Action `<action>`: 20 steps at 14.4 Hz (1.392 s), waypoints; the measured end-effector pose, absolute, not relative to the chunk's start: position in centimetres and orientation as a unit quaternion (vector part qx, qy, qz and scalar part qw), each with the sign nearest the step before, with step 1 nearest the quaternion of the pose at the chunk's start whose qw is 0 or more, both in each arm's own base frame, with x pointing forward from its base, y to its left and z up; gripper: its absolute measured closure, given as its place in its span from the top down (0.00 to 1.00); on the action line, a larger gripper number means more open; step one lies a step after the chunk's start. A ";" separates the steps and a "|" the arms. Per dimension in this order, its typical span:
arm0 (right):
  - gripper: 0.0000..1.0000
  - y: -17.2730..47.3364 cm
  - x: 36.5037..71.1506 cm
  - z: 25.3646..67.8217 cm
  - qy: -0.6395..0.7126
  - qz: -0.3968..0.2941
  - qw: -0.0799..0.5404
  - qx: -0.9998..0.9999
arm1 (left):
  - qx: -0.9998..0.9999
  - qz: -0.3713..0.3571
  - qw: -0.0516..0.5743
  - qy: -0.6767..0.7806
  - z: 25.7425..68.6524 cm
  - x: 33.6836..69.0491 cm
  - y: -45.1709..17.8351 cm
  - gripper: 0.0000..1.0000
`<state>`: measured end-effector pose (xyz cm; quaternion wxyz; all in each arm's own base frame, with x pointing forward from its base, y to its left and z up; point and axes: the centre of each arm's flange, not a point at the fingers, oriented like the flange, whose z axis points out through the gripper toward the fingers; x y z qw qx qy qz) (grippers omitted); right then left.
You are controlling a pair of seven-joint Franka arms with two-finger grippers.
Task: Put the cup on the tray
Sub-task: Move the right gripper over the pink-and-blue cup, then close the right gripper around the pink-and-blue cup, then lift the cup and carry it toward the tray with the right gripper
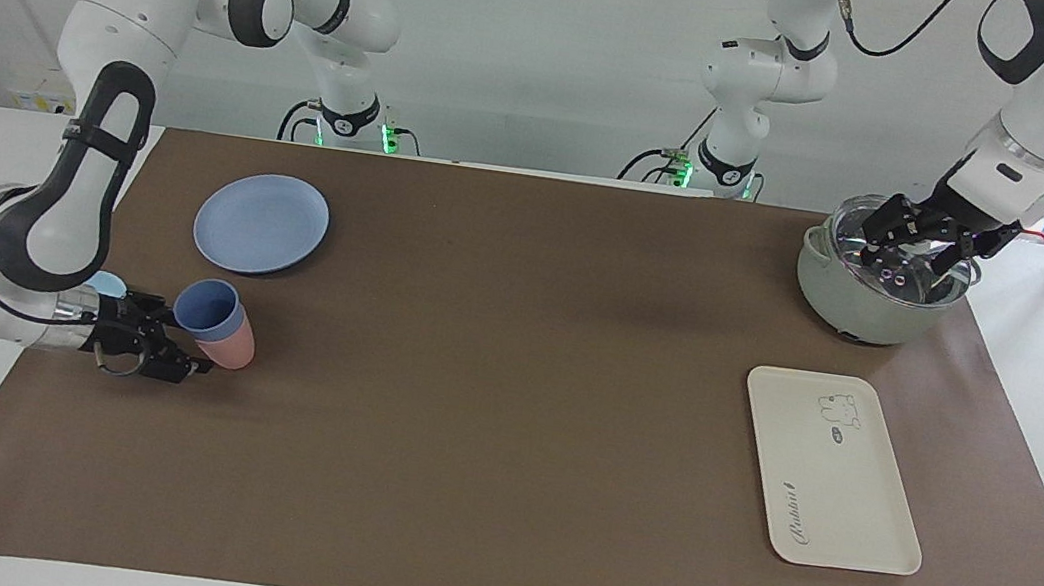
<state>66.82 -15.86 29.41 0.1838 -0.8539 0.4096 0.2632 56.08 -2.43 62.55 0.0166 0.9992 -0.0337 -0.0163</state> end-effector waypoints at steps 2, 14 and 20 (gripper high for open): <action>1.00 -15.4 66.6 28.8 0.412 0.272 0.199 -0.847 | 0.999 -0.016 0.017 -0.034 62.5 56.1 -2.4 1.00; 0.78 -13.7 65.1 27.7 0.430 0.307 0.225 -0.819 | 0.999 -0.016 0.017 -0.034 62.5 56.1 -2.4 1.00; 0.78 -13.1 64.6 30.9 0.446 0.333 0.286 -0.780 | 0.999 -0.016 0.017 -0.034 62.5 56.1 -2.4 1.00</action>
